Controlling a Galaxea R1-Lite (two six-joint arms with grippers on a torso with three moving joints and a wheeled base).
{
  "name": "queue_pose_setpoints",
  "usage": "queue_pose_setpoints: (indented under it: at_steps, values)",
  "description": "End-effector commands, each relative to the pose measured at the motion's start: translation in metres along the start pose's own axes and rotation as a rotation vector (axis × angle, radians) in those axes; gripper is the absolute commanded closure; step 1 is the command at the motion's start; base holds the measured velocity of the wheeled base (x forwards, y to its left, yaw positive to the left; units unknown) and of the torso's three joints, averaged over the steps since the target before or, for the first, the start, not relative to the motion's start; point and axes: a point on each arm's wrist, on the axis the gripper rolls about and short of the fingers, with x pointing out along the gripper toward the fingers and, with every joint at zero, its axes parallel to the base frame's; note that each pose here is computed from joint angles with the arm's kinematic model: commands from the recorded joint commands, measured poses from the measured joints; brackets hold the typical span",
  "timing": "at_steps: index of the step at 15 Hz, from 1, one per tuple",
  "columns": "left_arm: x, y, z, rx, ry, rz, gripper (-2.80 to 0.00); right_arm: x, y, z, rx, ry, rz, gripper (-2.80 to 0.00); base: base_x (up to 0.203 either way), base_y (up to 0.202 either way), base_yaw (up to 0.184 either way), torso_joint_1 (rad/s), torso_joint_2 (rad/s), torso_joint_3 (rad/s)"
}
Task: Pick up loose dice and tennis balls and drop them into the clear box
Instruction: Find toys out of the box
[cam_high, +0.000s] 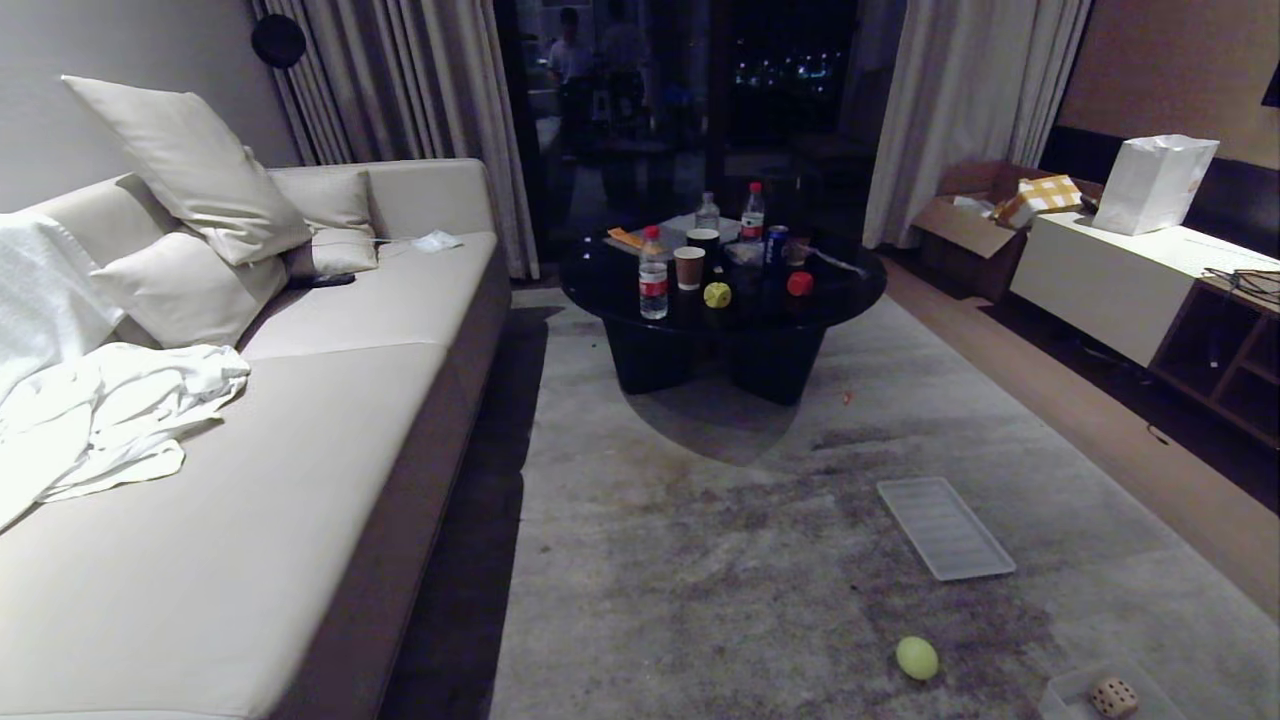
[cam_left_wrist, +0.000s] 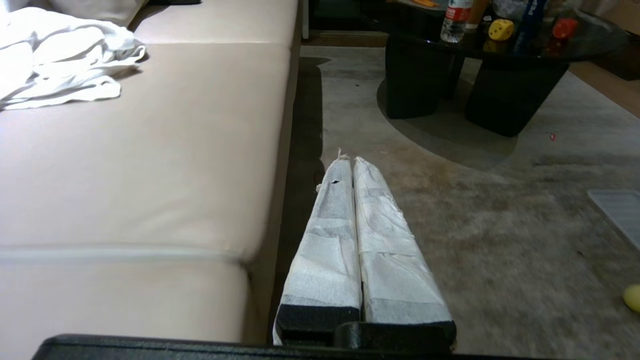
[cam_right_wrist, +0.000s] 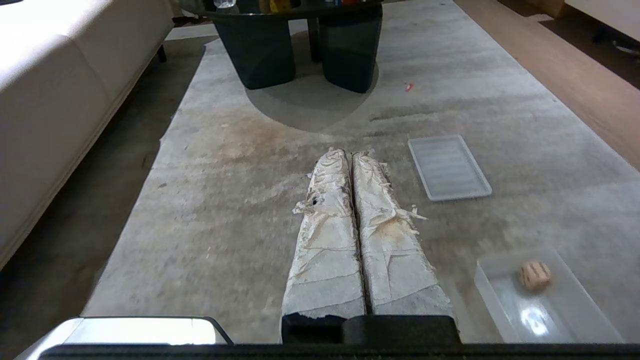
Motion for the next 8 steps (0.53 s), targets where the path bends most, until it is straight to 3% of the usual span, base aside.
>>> queue_pose_setpoints:
  at_steps: [1, 8]
  values:
    - [0.0002, 0.0, -0.0004, 0.0, 0.003, 0.001, 0.0, 0.0001, 0.0, 0.0, 0.0, 0.002, 0.0, 0.0, 0.183, 0.0, -0.002, 0.007, -0.01, -0.002]
    - [0.0002, 0.0, -0.0004, 0.003, 0.003, 0.001, 0.0, 0.0001, 0.0, 0.0, -0.003, 0.002, 0.0, 0.0, 0.185, 0.0, -0.001, 0.002, 0.0, 0.002]
